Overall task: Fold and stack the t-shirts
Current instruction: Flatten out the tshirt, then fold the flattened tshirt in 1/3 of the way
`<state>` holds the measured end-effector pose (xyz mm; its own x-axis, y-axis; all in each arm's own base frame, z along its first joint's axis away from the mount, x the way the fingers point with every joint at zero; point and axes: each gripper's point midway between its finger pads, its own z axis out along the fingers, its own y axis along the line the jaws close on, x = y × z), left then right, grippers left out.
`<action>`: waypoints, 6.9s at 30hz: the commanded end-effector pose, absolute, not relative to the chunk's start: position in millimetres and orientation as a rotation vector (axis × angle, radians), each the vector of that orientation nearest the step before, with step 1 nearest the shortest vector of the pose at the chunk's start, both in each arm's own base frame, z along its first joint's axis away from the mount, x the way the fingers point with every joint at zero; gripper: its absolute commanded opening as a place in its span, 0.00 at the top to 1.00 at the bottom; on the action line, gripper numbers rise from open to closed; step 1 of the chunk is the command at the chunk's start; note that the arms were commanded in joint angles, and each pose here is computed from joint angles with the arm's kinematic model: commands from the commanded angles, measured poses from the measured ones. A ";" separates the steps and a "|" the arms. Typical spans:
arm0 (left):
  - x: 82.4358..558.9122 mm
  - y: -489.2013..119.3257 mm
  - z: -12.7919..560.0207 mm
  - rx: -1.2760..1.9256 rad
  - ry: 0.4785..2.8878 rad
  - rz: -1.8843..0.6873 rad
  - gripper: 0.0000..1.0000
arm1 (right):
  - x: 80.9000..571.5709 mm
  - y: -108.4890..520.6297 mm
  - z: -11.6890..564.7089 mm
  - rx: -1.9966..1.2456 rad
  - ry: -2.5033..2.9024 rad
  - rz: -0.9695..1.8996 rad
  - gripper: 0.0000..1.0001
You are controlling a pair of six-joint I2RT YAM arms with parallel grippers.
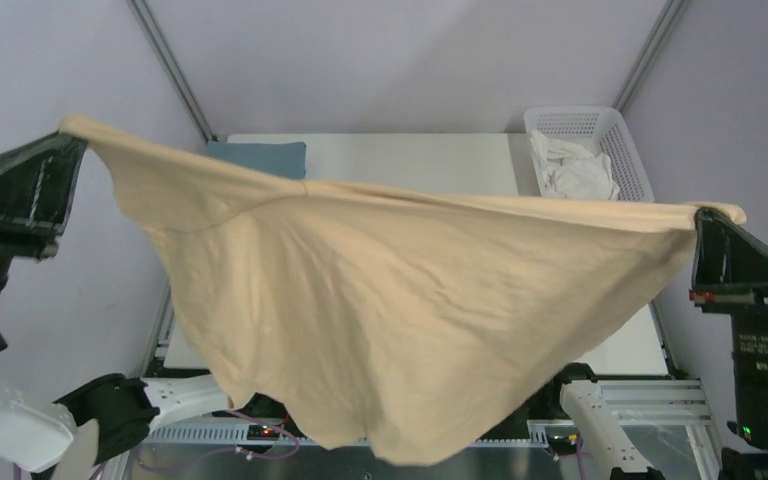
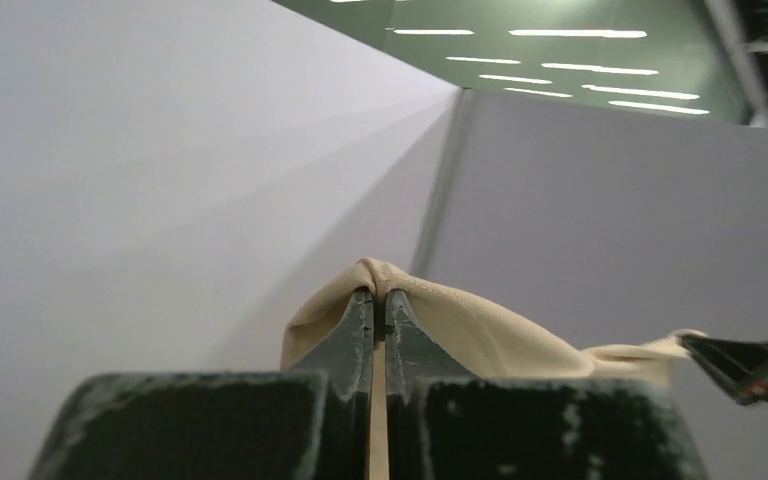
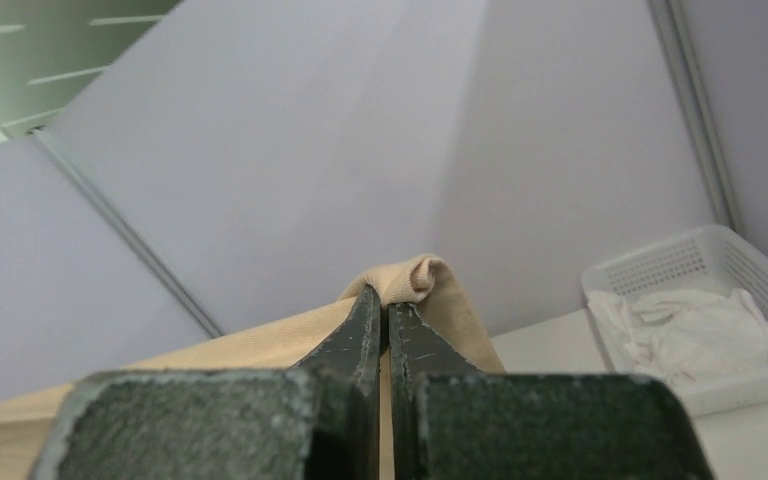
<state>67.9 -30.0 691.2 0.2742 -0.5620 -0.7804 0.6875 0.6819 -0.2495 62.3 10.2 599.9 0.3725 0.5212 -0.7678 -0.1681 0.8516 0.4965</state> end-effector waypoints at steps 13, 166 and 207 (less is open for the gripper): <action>409.5 -79.0 447.0 0.031 1.673 -0.013 1.00 | 328.4 -11.0 343.8 0.624 1.826 0.171 1.00; 239.5 -62.0 88.9 -0.724 2.267 -0.351 0.00 | 344.9 485.5 140.0 -0.373 2.150 1.083 0.25; 278.2 -30.6 96.3 -0.770 2.256 -0.139 0.00 | 342.9 437.3 44.9 -0.801 2.200 0.285 0.79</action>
<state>269.4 -38.5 83.5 -0.5884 -0.5739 -0.5696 -0.4915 0.8132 -0.3115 331.4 432.4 31.2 -0.5332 -0.4720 -0.7021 -0.6448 0.7640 -0.0238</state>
